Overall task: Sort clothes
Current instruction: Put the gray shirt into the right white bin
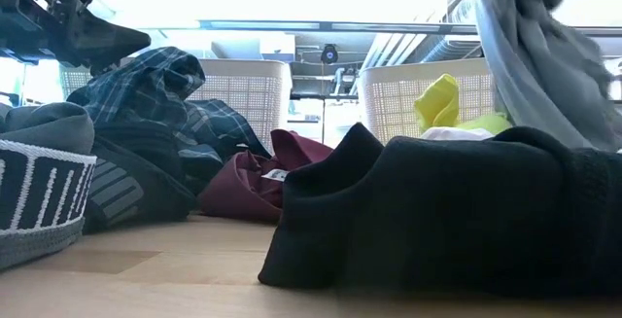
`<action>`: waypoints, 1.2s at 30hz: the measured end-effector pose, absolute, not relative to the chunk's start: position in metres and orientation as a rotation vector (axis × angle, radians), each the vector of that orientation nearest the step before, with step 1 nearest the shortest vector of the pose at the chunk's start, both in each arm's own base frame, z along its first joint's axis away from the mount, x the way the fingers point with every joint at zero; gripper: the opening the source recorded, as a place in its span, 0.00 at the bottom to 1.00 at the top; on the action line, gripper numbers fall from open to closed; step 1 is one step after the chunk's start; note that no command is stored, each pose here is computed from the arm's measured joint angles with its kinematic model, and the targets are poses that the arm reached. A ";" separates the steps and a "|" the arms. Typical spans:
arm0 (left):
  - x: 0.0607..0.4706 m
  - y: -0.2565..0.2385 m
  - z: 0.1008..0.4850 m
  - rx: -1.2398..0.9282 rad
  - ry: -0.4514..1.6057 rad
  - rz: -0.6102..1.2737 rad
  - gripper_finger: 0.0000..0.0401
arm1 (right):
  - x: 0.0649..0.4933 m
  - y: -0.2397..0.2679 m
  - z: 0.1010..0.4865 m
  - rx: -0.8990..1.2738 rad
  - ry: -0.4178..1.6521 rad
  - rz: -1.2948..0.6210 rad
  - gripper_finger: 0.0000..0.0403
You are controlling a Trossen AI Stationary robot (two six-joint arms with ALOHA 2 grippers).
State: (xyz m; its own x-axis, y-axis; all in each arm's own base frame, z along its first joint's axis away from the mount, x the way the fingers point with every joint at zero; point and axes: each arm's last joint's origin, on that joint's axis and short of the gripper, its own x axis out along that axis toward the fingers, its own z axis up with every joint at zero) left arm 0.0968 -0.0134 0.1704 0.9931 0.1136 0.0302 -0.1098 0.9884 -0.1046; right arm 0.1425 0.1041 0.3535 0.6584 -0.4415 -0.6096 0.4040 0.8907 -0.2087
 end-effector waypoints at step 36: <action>0.097 -0.013 0.170 -0.103 -0.036 0.112 0.00 | 0.071 -0.013 0.535 -0.251 0.295 -1.057 0.03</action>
State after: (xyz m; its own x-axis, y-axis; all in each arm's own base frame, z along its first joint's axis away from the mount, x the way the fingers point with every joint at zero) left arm 0.0968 -0.0134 0.1704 0.9931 0.1136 0.0301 -0.1099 0.9884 -0.1046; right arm 0.0710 -0.0135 0.5351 0.4585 -0.8809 -0.1173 0.8143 0.4693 -0.3416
